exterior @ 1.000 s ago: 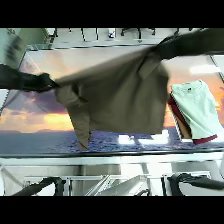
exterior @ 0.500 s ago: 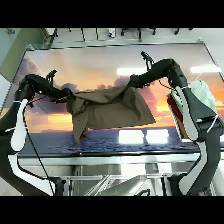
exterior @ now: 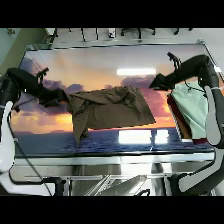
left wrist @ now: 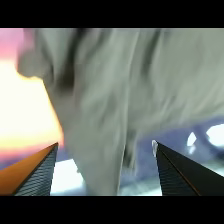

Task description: Fold the shirts.

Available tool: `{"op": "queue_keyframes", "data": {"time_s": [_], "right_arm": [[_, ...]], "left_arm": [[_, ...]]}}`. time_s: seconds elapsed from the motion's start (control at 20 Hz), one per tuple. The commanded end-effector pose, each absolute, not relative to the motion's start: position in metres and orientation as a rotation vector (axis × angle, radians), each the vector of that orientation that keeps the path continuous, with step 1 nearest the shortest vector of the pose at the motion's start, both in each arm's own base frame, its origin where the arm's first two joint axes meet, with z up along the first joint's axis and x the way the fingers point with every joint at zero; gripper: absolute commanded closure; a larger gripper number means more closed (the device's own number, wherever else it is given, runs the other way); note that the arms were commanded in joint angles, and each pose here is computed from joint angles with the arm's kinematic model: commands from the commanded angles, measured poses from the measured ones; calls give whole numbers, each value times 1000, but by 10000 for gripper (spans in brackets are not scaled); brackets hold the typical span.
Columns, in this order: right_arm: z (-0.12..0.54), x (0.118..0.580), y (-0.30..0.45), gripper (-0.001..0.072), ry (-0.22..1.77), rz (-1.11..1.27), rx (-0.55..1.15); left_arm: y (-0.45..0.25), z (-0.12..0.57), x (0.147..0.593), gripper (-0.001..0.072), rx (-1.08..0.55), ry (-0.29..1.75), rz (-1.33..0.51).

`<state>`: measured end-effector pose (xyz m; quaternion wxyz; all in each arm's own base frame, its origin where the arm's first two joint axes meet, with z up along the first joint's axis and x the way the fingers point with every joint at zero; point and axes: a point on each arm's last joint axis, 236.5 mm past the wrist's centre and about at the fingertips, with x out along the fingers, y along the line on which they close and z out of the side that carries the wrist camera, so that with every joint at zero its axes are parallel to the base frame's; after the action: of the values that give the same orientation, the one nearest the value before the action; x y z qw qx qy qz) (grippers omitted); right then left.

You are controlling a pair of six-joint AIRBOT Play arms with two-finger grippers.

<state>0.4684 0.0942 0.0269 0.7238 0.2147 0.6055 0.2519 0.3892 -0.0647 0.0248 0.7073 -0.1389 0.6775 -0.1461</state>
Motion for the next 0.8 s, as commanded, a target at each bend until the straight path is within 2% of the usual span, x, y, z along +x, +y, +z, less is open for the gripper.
{"op": "queue_keyframes", "data": {"time_s": [0.0, 0.15, 0.35, 0.65, 0.75], "right_arm": [[-13, 413, 78, 297, 1492, 564, 517], [-47, 400, 78, 297, 1531, 547, 545], [-53, 401, 78, 297, 1530, 554, 542], [-59, 406, 77, 298, 1514, 540, 539], [-66, 405, 77, 298, 1530, 540, 547]], "left_arm": [[-76, -6, 306, 51, -242, 1610, -295], [-102, -36, 266, 51, -206, 1607, -296], [-127, -58, 254, 51, -156, 1541, -288], [-118, -89, 259, 52, 132, 1610, -163], [-101, -87, 267, 53, 253, 1640, -70]]}}
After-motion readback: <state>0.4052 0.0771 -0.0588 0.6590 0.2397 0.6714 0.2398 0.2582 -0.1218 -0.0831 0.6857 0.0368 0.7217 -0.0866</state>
